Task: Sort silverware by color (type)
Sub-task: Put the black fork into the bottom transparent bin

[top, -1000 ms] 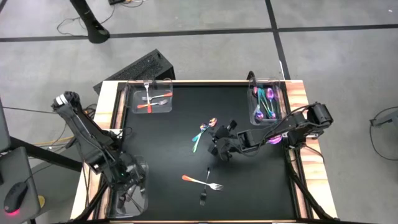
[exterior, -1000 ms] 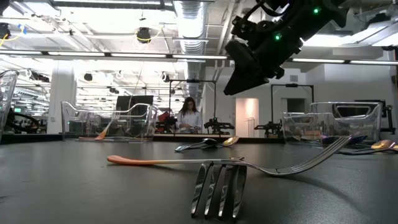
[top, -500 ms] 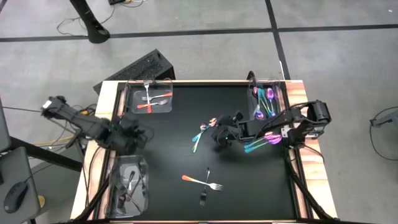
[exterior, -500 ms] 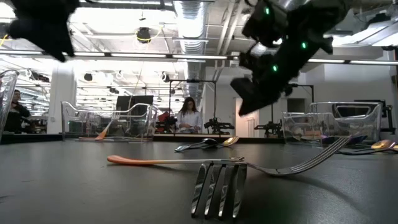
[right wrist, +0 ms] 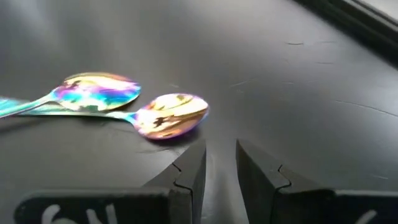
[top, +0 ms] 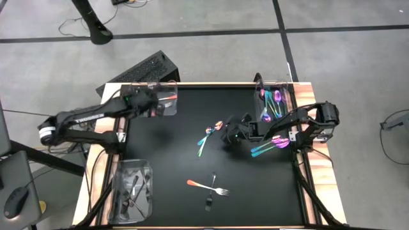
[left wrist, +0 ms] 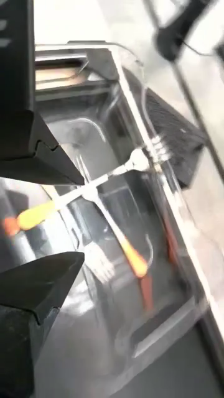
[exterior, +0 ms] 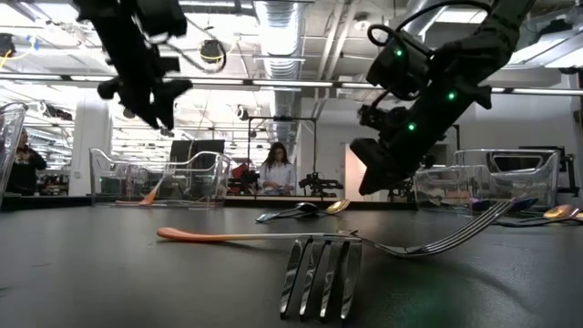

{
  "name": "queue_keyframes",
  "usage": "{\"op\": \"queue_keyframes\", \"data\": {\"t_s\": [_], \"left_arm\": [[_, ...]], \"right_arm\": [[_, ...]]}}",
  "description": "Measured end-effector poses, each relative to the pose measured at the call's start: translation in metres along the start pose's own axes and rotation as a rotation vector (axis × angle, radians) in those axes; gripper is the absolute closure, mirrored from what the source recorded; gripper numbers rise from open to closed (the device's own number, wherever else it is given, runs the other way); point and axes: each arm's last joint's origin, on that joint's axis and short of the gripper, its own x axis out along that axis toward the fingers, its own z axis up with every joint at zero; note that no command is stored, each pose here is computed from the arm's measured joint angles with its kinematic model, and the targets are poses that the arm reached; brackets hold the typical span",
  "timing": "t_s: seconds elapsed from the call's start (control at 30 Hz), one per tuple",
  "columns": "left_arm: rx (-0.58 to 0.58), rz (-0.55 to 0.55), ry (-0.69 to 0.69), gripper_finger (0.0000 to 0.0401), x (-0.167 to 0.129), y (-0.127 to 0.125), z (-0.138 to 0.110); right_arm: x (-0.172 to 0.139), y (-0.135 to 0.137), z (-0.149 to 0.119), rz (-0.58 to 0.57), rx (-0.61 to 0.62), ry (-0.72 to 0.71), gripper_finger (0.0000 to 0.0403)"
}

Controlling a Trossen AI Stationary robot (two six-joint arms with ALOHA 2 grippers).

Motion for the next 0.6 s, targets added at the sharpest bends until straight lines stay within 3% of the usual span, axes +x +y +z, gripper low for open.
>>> {"op": "queue_keyframes", "data": {"t_s": [0.23,0.47,0.6], "left_arm": [[-0.126,0.05,0.048,0.023,0.057,0.008,0.006],[-0.137,0.249,0.135,0.023,0.103,0.017,0.0],[-0.163,0.237,0.174,0.023,0.128,0.021,-0.001]], "right_arm": [[0.001,0.0,-0.001,0.043,-0.05,0.031,0.0294],[0.002,-0.002,-0.001,0.039,-0.055,0.048,0.0294],[0.002,-0.001,0.001,0.05,-0.034,0.026,0.0294]]}}
